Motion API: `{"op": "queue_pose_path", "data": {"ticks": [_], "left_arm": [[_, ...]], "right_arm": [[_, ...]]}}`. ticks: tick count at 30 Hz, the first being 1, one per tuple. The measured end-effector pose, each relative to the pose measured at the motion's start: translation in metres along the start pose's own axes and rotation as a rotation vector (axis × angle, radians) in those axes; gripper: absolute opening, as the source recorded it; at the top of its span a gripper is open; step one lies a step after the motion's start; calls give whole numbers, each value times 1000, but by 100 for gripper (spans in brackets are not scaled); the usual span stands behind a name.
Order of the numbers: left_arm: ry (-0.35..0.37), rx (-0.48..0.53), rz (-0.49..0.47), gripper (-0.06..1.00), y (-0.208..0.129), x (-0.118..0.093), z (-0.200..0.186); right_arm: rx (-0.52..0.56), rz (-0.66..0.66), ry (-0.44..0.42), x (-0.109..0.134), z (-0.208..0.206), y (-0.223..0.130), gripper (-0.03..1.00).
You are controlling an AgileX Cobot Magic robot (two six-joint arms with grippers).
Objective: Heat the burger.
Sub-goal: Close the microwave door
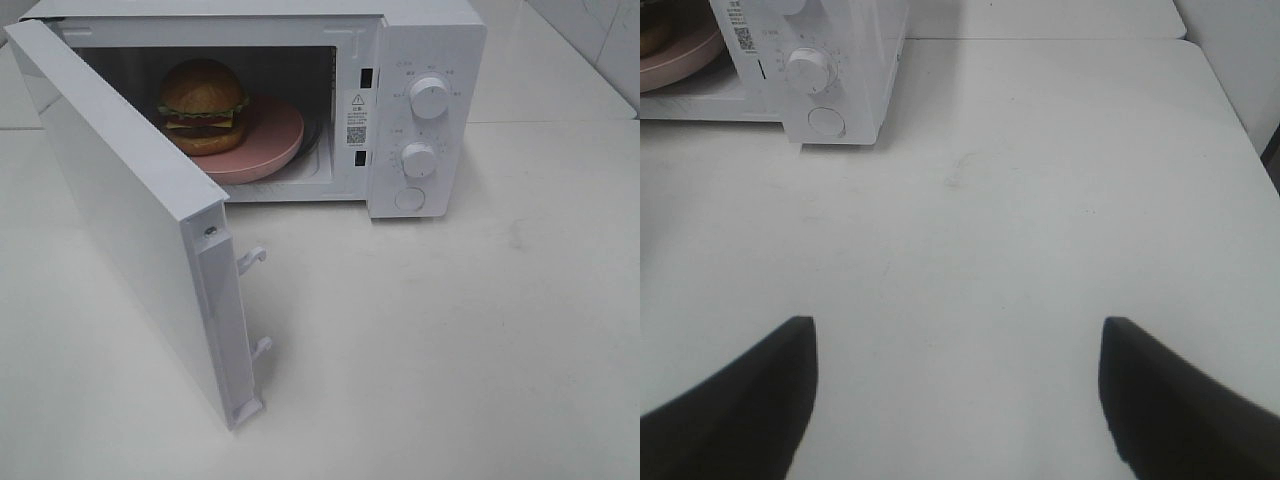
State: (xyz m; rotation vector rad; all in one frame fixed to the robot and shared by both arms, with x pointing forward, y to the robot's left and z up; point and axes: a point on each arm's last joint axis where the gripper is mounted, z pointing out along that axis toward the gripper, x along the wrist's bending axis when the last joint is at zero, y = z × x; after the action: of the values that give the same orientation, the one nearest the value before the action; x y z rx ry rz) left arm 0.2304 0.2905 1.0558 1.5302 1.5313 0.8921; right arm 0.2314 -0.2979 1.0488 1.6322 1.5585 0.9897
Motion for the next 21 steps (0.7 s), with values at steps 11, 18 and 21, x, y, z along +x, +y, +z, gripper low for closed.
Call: {"op": "queue_pose_path", "data": {"ticks": [11,18,21], "left_arm": [[-16,-22,-43,80,20,-1,2],[-8,57,-72,49,33,4,38],[1,54,-80,33,36,6,51]], "right_arm": [[0,0,0,0,0,0,76],[0,0,0,0,0,0,76],[0,0,0,0,0,0,76]]}}
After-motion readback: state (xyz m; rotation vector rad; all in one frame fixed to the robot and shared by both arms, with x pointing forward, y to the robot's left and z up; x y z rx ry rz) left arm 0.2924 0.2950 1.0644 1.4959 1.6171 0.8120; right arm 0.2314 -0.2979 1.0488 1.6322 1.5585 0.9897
